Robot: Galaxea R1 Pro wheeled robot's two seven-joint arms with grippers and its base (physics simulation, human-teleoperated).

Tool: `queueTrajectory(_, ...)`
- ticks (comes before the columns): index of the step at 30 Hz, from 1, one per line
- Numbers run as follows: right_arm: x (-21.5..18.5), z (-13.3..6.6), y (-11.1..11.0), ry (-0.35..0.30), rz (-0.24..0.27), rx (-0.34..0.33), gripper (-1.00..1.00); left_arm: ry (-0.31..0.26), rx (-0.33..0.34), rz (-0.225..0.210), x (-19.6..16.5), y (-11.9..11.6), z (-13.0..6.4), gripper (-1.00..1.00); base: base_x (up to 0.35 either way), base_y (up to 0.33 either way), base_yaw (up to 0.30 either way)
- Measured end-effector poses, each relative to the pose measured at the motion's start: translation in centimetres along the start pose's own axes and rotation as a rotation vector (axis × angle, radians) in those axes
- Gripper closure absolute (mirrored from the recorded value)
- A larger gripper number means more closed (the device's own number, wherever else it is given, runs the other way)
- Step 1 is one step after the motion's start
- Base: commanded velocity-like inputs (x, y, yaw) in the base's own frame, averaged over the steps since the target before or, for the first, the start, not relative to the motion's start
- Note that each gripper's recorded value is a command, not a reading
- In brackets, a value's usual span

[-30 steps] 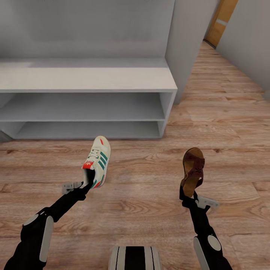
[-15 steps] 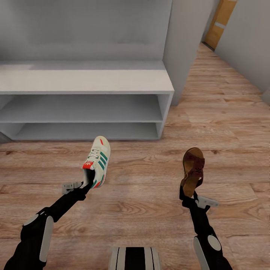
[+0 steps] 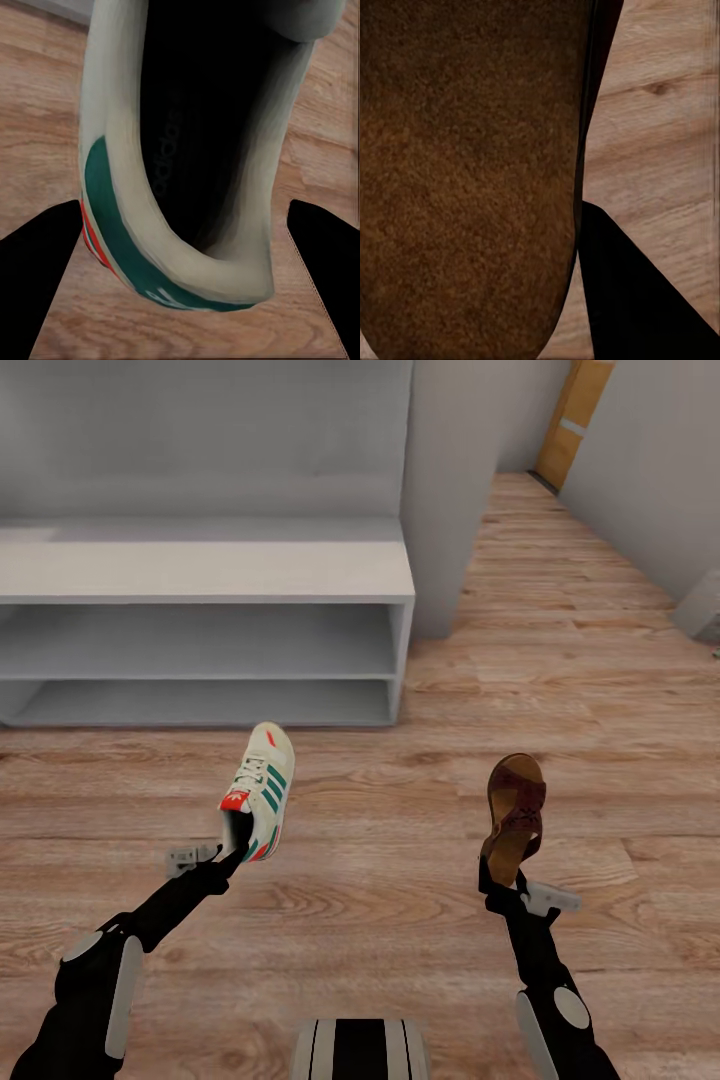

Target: Pick up the two gym shoes and the two sandals from the corridor floor and place them onto the hallstand (shoe rack) in the corridor, making sure they are on the rack and not on the floor. Arrange them so the two gym shoes are next to each other and the two sandals are next to each other.

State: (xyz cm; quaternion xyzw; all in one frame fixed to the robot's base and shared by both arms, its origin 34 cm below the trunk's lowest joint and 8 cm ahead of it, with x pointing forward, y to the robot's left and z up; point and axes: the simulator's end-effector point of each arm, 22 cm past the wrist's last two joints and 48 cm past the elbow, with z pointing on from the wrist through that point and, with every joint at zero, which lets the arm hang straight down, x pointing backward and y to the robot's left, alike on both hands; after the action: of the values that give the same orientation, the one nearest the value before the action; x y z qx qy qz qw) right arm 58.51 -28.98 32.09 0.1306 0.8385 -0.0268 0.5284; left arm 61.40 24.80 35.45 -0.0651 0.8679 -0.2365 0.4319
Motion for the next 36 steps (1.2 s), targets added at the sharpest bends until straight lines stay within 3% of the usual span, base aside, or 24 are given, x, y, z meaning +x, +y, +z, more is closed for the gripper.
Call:
queueTrajectory(15, 0.0, 0.0, 0.0, 0.0, 0.0, 0.0, 1.0, -0.004, -0.007, -0.002, -0.2, 0.3, -0.1, 1.0, 0.15, -0.292, 0.0)
queueTrajectory(23, 0.0, 0.0, 0.0, 0.0, 0.0, 0.0, 1.0, -0.005, -0.006, -0.003, -0.2, 0.3, -0.1, 1.0, 0.025, -0.04, 0.009)
queueTrajectory(32, 0.2, 0.0, 0.0, 0.003, 0.0, 0.0, 1.0, 0.001, -0.013, -0.002, 0.1, 0.5, -0.1, 1.0, 0.001, -0.001, 0.163)
queueTrajectory(36, 0.2, 0.0, 0.0, 0.003, -0.001, 0.001, 1.0, 0.032, -0.067, 0.042, 0.5, 1.7, 0.0, 1.0, 0.0, 0.0, 0.025)
